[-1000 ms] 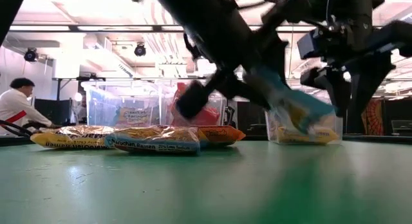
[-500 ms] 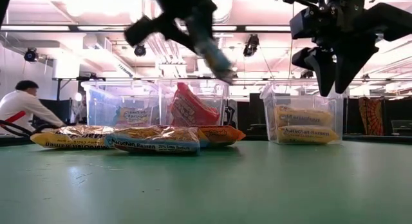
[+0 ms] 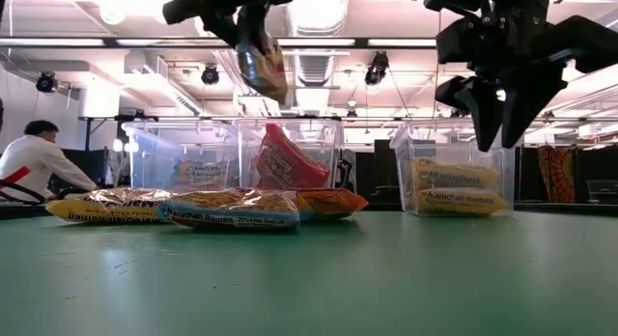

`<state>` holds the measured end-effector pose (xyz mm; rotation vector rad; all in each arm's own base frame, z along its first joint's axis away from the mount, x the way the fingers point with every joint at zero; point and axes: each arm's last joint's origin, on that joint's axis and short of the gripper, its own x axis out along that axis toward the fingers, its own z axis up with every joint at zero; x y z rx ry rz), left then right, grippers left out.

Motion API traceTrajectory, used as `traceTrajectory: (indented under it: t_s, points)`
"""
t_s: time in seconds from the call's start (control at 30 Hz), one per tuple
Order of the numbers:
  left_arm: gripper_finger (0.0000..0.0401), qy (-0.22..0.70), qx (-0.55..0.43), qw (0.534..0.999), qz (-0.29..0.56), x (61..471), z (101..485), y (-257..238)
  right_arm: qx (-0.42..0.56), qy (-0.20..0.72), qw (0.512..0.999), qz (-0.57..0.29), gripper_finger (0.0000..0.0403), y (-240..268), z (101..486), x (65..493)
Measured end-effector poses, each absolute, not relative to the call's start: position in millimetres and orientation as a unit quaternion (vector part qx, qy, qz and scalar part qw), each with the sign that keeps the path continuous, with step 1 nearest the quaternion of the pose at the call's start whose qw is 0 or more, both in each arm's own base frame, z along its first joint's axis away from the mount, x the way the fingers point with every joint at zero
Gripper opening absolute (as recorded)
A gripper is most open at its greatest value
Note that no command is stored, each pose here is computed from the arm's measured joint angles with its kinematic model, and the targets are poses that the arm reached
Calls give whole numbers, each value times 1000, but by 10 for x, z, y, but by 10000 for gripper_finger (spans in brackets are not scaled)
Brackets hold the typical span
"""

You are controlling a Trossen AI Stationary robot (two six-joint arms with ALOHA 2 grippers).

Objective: Sort Maruchan noodles
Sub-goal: Put the right blue noodle pack into the top left transparent bin

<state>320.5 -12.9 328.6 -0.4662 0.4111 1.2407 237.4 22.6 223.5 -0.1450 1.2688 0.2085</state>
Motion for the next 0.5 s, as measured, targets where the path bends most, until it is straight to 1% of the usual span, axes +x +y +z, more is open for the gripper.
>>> traceTrajectory:
  t_s: [0.13, 0.27, 0.5]
  points:
    - [109, 261, -165, 770, 559, 3027, 3484, 252, -60, 570, 815, 84, 141, 154, 2251, 2429]
    - [110, 338, -129, 768, 529, 2805, 3633, 624, -33, 556, 830, 34, 141, 4, 2265, 2474]
    - [110, 460, -53, 757, 461, 2416, 3759, 1123, 25, 502, 864, -27, 141, -235, 2291, 2596]
